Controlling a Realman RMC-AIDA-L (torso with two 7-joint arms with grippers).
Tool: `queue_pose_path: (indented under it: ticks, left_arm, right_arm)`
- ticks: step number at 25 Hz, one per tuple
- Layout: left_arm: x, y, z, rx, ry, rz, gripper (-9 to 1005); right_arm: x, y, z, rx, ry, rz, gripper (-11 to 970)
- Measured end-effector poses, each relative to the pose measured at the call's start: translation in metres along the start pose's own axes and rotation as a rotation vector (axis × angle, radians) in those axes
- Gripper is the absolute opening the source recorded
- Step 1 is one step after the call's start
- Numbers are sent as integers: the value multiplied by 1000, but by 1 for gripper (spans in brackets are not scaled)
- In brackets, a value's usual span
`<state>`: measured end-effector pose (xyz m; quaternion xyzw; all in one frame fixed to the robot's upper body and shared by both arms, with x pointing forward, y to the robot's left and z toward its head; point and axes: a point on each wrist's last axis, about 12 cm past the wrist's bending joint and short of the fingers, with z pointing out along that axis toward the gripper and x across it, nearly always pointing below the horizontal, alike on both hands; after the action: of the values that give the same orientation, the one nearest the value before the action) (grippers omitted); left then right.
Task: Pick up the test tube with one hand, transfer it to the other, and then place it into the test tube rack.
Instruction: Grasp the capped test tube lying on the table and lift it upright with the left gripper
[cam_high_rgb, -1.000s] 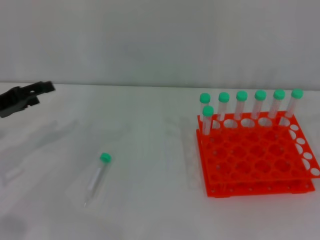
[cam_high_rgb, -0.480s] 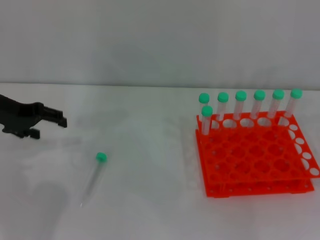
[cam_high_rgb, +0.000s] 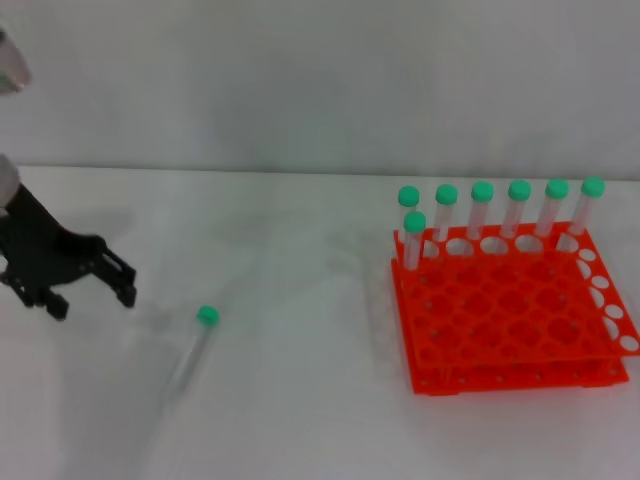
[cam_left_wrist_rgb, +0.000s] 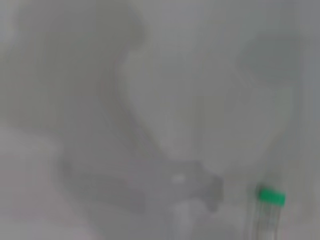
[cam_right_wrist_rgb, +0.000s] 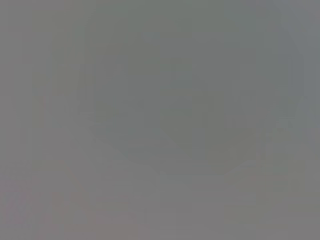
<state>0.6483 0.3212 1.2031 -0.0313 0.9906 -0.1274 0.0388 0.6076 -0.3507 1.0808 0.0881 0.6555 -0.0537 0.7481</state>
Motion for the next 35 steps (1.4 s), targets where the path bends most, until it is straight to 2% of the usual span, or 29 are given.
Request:
queue_pose_path:
  ticks: [5,8,21,31,35]
  left_arm:
    - [4,-22,20,-33,94,44,880]
    - [9,-30,32,-43,127,63,879]
    - [10,-28,54,-63,88,30,877]
    - [7,-38,64,-14,58,18,874]
    - [8,-38,65,-9,60,0,868]
  right_arm:
    - [1,0,-1,1,7,1,860]
    - [2,0,-1,1,8,5,860]
    - [2,5,-1,-13,9,12,859]
    - [0,9,2,-22,-1,14,859]
    - [-1,8,2,-22,-1,13,859]
